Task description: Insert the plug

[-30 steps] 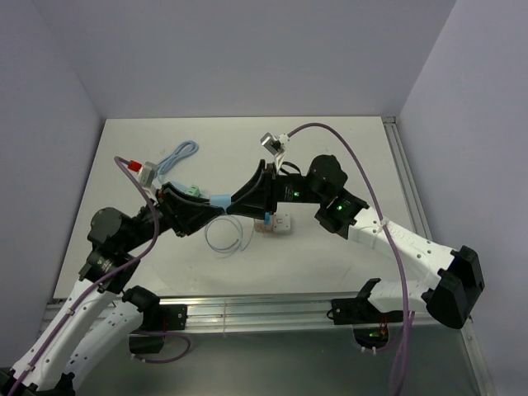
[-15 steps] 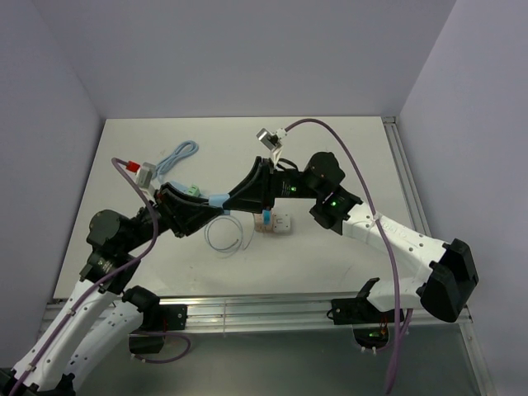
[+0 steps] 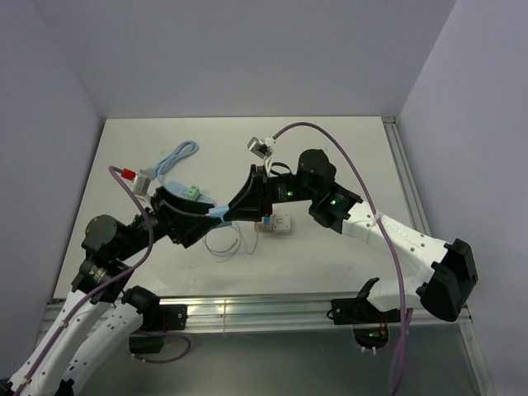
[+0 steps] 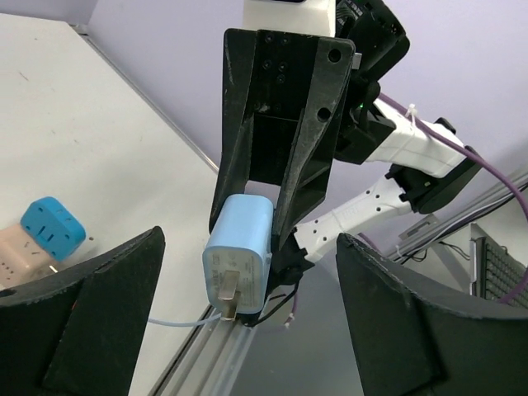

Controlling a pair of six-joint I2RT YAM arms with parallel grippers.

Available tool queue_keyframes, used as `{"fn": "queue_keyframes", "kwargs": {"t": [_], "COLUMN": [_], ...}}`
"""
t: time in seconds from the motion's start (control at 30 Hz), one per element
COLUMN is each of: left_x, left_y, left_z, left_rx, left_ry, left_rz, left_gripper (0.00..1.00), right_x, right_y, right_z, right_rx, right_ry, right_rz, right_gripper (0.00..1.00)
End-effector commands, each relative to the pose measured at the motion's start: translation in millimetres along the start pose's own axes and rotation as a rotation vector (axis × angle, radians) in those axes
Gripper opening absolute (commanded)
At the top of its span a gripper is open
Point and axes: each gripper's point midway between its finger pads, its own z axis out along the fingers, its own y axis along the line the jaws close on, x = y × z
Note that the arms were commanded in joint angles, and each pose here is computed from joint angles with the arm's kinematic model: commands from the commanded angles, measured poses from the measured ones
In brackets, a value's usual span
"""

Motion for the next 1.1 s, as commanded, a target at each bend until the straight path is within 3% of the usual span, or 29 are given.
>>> {"fn": "queue_keyframes", "kwargs": {"t": [0.0, 0.23, 0.43, 0.57, 0.63, 0.67, 0.77, 0.8, 0.83, 0.9, 1.07], "left_x": [-9.2, 0.7, 8.7, 14.2, 15.9, 16.8, 18.2, 17.6, 16.1, 13.6, 7.9], "left_y": [-6.9, -10.7, -5.3, -5.4, -6.2, -6.4, -7.4, -8.3, -10.8, -10.6, -11.4], "left_z": [-4.5, -2.8, -0.1, 0.3, -0.1, 0.1, 1.4, 1.5, 1.1, 0.5, -0.2], "left_rx": [-0.019, 0.006, 0.006, 0.018, 0.026, 0.031, 0.045, 0.053, 0.060, 0.058, 0.051], "left_ry": [-0.008, 0.071, 0.109, 0.140, 0.150, 0.153, 0.158, 0.154, 0.145, 0.121, 0.089], "left_rz": [0.063, 0.062, 0.041, 0.033, 0.034, 0.033, 0.025, 0.029, 0.024, 0.028, 0.038], "left_gripper": [0.90, 0.90, 0.78, 0.76, 0.66, 0.44, 0.00, 0.00, 0.00, 0.00, 0.00], "right_x": [-15.7, -10.9, -12.6, -14.4, -14.8, -15.1, -15.5, -14.1, -13.9, -12.5, -9.5], "right_y": [25.3, 29.7, 32.4, 35.0, 34.9, 34.9, 38.4, 39.9, 40.8, 39.6, 39.7], "right_z": [-7.5, -8.5, -9.2, -10.7, -11.0, -11.2, -10.4, -10.4, -9.9, -9.2, -7.4], "right_rx": [-0.043, -0.077, -0.082, -0.077, -0.073, -0.073, -0.099, -0.113, -0.117, -0.121, -0.150], "right_ry": [0.007, 0.039, 0.039, 0.030, 0.031, 0.033, 0.037, 0.044, 0.044, 0.044, 0.045], "right_rz": [-0.098, -0.102, -0.117, -0.126, -0.132, -0.131, -0.128, -0.126, -0.116, -0.113, -0.090], "right_gripper": [0.00, 0.00, 0.00, 0.00, 0.00, 0.00, 0.00, 0.07, 0.24, 0.38, 0.44]}}
